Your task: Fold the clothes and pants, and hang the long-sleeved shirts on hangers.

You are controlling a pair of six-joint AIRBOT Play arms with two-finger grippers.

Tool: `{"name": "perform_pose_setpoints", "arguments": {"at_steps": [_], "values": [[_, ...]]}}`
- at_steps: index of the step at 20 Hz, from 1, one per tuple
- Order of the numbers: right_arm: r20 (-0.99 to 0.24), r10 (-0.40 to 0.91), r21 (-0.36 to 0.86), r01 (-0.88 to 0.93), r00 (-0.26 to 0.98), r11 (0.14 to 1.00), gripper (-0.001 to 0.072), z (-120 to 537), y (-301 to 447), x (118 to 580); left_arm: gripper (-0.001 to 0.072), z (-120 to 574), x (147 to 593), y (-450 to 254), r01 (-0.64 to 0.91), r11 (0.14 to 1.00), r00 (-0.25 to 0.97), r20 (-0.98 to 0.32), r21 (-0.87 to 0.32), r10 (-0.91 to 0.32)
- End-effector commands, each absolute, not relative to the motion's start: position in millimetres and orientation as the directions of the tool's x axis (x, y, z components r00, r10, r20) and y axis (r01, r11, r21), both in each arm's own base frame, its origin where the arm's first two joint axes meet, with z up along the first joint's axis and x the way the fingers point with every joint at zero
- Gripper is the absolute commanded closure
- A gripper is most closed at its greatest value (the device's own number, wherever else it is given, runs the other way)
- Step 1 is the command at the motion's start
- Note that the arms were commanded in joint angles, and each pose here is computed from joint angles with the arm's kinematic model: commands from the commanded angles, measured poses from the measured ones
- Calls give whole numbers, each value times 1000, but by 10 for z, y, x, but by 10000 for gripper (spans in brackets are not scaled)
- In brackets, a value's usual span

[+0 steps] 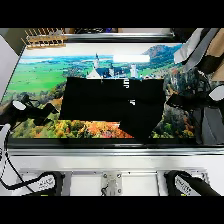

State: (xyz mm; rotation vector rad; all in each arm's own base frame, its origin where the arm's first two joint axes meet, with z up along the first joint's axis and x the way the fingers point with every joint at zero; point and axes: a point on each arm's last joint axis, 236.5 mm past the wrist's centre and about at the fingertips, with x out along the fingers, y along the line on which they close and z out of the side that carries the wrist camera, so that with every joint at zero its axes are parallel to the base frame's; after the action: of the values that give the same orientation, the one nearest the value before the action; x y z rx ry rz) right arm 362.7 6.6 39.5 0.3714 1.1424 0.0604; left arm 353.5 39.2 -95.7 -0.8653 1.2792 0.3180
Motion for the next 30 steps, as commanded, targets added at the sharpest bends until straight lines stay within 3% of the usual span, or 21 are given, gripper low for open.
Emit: {"name": "perform_pose_setpoints", "arguments": {"at_steps": [1, 8, 12, 16, 18, 21, 27, 28, 29, 30], "values": [[-856, 273, 369, 150, 439, 917, 133, 409, 166, 3600, 122, -1121, 3471, 110, -738, 488, 345, -881, -467, -323], [-855, 276, 372, 150, 439, 916, 133, 409, 171, 3599, 127, -1093, 3849, 48, -724, 439, 486, -846, -531, -221], [-875, 273, 373, 195, 400, 907, 132, 206, 100, 3476, 705, -1002, 4031, 102, -687, 465, 549, -818, -558, -170], [-921, 268, 376, 471, 281, 798, 133, -548, -158, 2993, 704, -1025, 3973, 47, -656, 528, 525, -829, -539, -194], [-923, 300, 384, 526, 241, 759, 133, -872, -66, 2816, 704, -1035, 3946, 19, -637, 560, 513, -833, -530, -205], [-899, 364, 437, 528, 242, 728, 135, -1144, 258, 2801, 704, -1041, 3936, 11, -635, 564, 509, -835, -528, -209], [-861, 415, 506, 414, 294, 756, 140, -1242, 906, 3073, 704, -1046, 3918, -6, -633, 568, 502, -838, -526, -216], [-859, 415, 506, 380, 299, 775, 319, -1228, 942, 3092, 704, -1049, 3910, -11, -625, 580, 498, -839, -523, -219], [-857, 421, 507, 337, 298, 793, 575, -1197, 955, 3106, 703, -1054, 3887, -14, -618, 591, 489, -842, -518, -227], [-855, 426, 507, 299, 297, 808, 696, -1149, 947, 3117, 704, -1053, 3842, -7, -623, 589, 476, -847, -515, -237]]}}
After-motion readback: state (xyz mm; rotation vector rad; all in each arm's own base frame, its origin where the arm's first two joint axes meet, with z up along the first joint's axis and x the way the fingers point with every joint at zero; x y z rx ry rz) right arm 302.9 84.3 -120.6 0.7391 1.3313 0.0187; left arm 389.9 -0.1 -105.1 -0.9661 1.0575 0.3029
